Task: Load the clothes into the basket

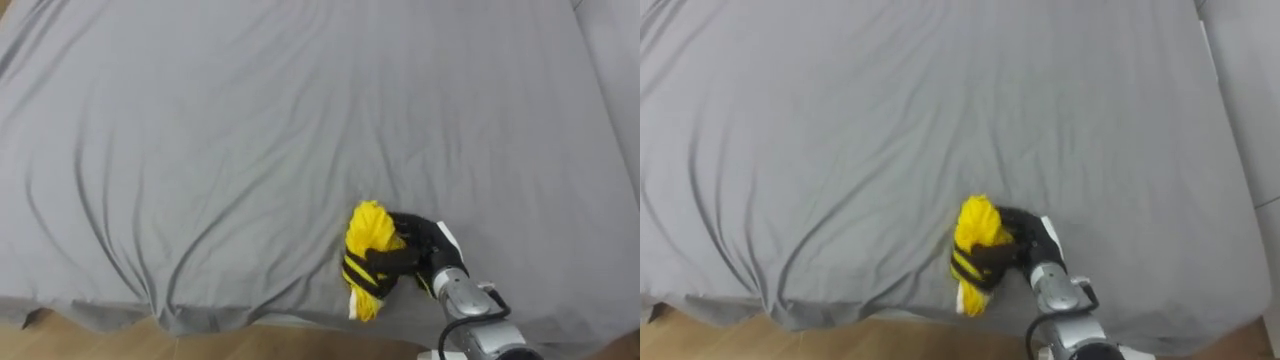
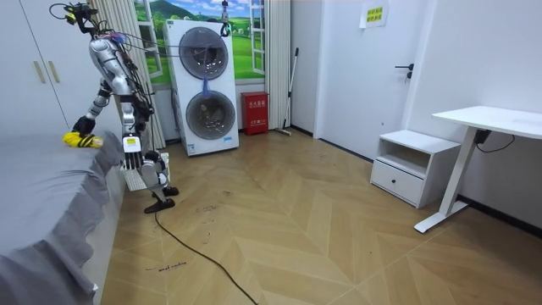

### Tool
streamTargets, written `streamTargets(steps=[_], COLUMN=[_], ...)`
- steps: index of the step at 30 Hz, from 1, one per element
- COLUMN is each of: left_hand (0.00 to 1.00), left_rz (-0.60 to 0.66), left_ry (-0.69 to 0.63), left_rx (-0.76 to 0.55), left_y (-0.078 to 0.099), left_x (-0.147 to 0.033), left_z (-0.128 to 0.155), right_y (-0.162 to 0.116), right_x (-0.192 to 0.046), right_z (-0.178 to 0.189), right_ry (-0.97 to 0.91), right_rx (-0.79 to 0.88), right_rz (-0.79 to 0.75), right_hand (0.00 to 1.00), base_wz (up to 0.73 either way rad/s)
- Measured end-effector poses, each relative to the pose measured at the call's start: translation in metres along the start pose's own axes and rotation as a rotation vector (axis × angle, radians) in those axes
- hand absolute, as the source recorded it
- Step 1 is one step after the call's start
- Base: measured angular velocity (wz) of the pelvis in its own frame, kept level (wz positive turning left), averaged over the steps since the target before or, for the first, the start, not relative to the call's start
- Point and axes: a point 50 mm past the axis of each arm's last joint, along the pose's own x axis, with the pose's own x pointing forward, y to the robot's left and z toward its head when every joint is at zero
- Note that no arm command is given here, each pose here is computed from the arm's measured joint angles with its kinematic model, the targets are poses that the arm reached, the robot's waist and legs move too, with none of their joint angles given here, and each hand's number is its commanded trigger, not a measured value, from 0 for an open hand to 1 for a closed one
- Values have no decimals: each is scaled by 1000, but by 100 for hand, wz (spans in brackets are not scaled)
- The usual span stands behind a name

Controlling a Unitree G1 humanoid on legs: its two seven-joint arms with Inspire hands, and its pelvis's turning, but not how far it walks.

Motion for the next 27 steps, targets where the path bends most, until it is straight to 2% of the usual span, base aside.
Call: streamTargets(steps=[7,21,27], left_hand=[0,0,0], left_rz=[-1,-4,8], left_ry=[-6,-30,-23], left_rx=[0,3,-14], left_y=[0,-1,2], left_x=[0,1,1], left_z=[2,8,6], right_y=[-2,-11,-23], right_x=[-3,-2,-8], right_z=[-17,-15,-14], right_ry=[98,92,46], right_rx=[-15,30,53], right_rz=[-5,-43,-70], right_hand=[100,100,100], base_wz=[4,0,3])
